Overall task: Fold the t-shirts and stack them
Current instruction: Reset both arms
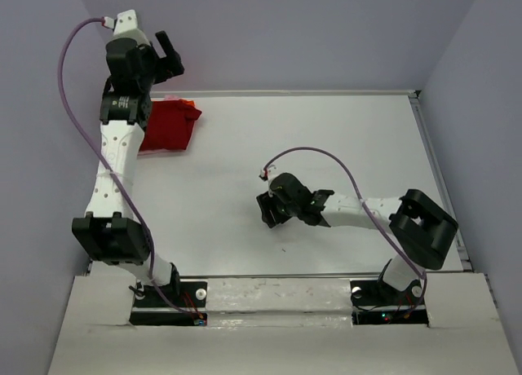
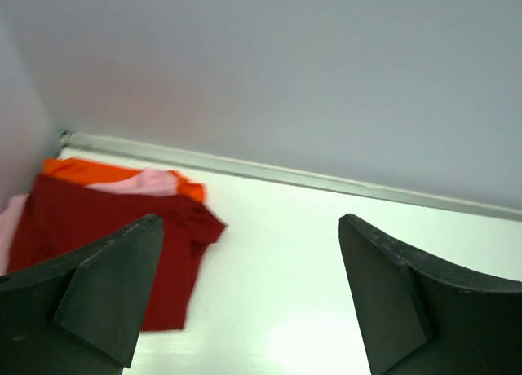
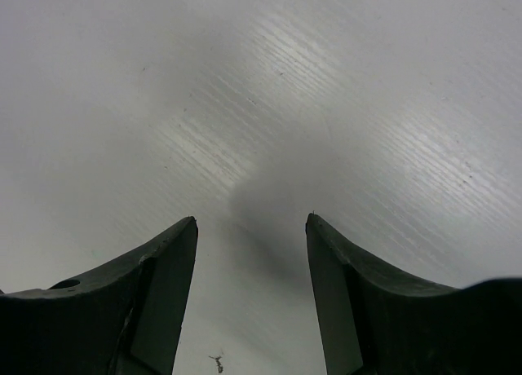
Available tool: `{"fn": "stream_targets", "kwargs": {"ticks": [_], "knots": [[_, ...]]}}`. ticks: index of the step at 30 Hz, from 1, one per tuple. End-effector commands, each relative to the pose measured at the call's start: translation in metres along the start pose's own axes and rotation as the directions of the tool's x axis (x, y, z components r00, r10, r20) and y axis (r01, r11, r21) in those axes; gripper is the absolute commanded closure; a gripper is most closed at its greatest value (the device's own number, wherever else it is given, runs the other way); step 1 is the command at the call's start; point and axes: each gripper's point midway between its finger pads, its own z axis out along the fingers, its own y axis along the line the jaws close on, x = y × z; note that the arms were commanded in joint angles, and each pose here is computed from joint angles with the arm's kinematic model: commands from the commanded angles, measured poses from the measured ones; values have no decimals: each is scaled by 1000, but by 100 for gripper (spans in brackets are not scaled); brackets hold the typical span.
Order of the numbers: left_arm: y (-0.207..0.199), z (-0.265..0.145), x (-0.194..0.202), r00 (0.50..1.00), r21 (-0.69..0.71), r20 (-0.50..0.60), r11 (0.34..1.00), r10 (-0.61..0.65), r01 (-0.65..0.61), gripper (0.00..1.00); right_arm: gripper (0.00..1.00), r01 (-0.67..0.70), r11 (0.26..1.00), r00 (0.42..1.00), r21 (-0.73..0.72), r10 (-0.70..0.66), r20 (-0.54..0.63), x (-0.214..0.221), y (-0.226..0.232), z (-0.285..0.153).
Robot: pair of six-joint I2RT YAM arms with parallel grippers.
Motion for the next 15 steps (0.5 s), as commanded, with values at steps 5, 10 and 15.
{"fn": "stream_targets", "kwargs": {"ticks": [5,10,15], "knots": [[-80,-75,47,997,307,72,952,-21,-2,1,38,-69,989,970,129,36,239,-67,-13,-41],[-74,-84,149,996,329,-85,943,-21,48,1,38,-76,975,952,209,9,305,-94,-24,-55],[-92,-97,202,989,330,-139,944,44,4,1,37,-156,938,931,308,36,362,-116,-63,-70]]}}
